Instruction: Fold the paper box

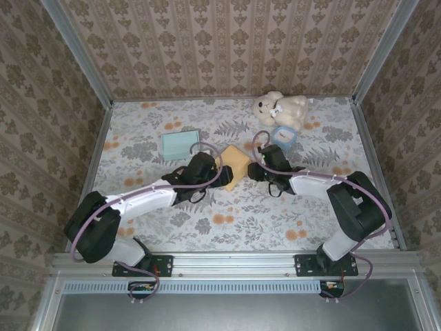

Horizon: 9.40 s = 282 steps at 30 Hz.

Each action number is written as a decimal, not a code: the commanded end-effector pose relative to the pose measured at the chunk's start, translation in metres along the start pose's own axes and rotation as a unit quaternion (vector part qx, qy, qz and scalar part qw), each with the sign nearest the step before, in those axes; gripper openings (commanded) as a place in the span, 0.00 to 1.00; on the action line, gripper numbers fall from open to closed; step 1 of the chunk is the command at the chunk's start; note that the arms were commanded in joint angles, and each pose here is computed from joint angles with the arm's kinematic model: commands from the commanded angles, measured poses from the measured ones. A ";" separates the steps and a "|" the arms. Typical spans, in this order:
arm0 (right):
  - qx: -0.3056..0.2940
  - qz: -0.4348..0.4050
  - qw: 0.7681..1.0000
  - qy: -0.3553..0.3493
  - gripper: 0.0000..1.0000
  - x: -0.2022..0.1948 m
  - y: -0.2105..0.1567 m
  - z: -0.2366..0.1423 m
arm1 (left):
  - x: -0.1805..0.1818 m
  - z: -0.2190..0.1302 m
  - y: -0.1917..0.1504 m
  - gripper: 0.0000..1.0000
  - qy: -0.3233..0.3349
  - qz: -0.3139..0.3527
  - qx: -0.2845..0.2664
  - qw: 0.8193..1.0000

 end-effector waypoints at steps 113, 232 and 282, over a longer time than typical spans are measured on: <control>0.094 0.080 0.975 0.183 0.00 0.056 -0.110 0.004 | -0.053 0.064 -0.075 0.78 -0.124 0.057 0.079 0.988; -0.172 0.044 0.981 0.073 0.62 -0.020 0.084 0.038 | 0.024 0.141 0.117 0.81 0.071 -0.035 -0.104 0.991; -0.330 0.078 0.898 -0.280 1.00 -0.179 0.038 -0.145 | 0.260 -0.095 0.054 1.00 0.331 0.089 -0.267 0.901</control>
Point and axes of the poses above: each hand's point on the last joint's axis, 136 mm out from that joint toward the fingers, its own z axis out along the fingers, its own x axis along the line the jaws close on, y = z × x, the point moved 4 cm from there along -z, back along the fingers, and after that the axes turned 8 degrees about z, right-handed, at the moved point
